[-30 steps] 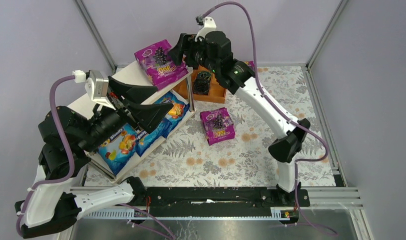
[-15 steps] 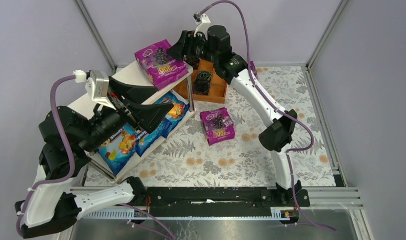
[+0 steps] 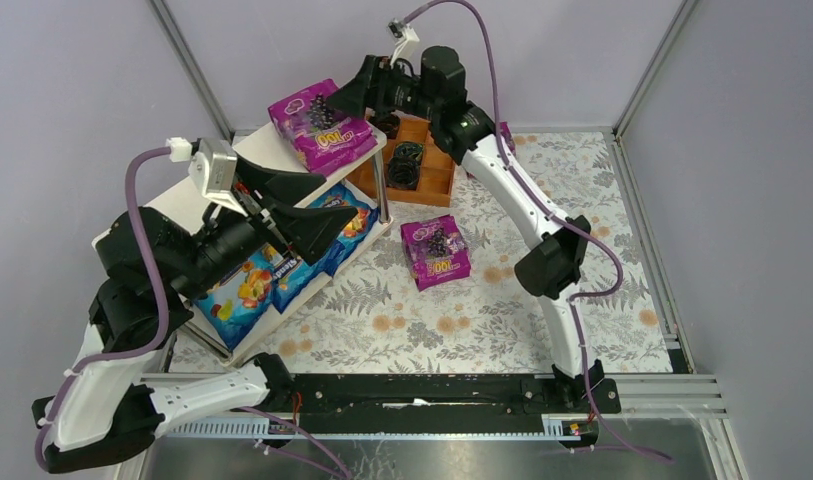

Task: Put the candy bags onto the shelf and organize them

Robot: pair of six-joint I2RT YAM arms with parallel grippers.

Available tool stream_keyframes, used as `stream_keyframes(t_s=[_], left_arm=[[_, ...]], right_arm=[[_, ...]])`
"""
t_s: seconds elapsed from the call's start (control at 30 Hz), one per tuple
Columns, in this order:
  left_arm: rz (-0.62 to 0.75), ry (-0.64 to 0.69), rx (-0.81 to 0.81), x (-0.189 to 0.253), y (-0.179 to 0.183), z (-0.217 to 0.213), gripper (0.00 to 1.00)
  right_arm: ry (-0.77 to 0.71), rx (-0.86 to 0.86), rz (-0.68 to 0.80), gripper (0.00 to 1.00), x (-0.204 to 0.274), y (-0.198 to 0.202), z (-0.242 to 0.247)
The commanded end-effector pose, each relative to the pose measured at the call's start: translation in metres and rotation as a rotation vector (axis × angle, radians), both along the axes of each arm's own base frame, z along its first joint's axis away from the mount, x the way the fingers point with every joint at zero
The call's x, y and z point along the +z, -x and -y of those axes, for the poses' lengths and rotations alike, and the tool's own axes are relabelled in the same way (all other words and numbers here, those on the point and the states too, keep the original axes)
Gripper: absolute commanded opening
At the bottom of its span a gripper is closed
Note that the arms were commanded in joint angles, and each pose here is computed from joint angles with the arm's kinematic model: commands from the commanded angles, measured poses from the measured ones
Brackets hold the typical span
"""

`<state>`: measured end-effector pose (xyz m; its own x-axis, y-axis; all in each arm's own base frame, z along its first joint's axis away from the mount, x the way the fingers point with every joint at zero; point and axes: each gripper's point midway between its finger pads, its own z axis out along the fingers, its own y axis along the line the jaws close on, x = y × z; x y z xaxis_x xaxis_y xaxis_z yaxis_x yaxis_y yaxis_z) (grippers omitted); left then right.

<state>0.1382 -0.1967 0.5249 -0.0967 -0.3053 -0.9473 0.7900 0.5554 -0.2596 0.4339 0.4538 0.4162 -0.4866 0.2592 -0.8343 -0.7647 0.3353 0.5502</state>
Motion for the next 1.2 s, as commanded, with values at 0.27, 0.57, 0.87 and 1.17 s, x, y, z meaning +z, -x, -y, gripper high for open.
stream_keyframes(t_s=[0.27, 0.57, 0.87, 1.17], left_arm=[[-0.074, -0.012, -0.060, -0.020, -0.011, 0.034, 0.99], [-0.256, -0.019, -0.202, -0.080, -0.014, 0.086, 0.99], [-0.409, -0.059, -0.321, -0.140, -0.013, 0.125, 0.99], [-0.442, -0.073, -0.355, -0.170, -0.009, 0.131, 0.99]], right_arm=[[0.150, -0.339, -0.004, 1.00, 0.008, 0.036, 0.154], [0.518, -0.633, -0.244, 1.00, -0.182, 0.098, 0.264], [0.485, -0.437, -0.415, 1.00, -0.277, 0.149, 0.252], [0.361, -0.325, -0.571, 0.86, -0.314, 0.137, 0.247]])
